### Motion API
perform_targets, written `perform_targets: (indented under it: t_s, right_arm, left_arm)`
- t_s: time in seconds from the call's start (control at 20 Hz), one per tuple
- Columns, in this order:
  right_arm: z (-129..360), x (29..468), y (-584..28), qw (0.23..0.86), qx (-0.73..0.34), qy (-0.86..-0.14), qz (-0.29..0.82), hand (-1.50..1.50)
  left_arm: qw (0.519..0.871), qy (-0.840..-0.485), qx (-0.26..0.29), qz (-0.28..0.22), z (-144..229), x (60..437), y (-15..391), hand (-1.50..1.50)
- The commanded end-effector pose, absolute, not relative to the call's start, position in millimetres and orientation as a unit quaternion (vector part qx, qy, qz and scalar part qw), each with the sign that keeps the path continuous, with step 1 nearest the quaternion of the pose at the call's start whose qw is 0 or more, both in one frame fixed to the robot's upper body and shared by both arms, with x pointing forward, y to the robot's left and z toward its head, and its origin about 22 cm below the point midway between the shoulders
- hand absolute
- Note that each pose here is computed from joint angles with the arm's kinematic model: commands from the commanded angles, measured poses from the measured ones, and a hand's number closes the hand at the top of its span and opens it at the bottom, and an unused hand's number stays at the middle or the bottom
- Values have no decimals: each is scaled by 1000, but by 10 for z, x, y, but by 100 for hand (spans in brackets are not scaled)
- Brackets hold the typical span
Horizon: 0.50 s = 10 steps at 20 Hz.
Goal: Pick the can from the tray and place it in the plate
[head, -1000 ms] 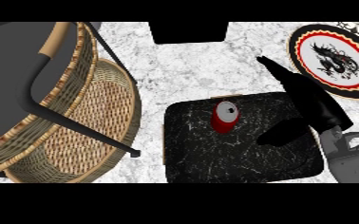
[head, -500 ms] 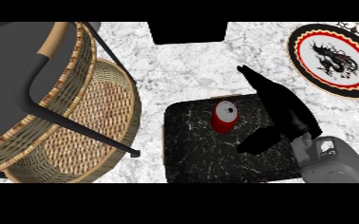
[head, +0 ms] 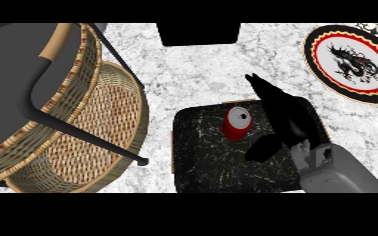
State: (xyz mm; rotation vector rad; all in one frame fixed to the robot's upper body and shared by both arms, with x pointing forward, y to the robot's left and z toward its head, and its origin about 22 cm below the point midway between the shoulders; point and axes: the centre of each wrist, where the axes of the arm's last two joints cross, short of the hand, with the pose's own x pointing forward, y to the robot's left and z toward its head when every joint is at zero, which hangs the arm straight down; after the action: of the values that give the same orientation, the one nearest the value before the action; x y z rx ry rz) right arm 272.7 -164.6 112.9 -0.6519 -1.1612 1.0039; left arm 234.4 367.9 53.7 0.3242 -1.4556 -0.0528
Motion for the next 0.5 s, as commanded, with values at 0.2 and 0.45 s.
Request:
perform_targets:
  t_s: [0.2, 0.45]
  right_arm:
    - [958, 2717, -1415, 674, -283, -498, 467, -150]
    - [860, 2710, -1341, 660, -278, -476, 511, 150]
  left_arm:
    - [815, -579, 15, -4, -110, 2219, 3010, 0]
    - [811, -584, 6, -4, -58, 2218, 2989, 0]
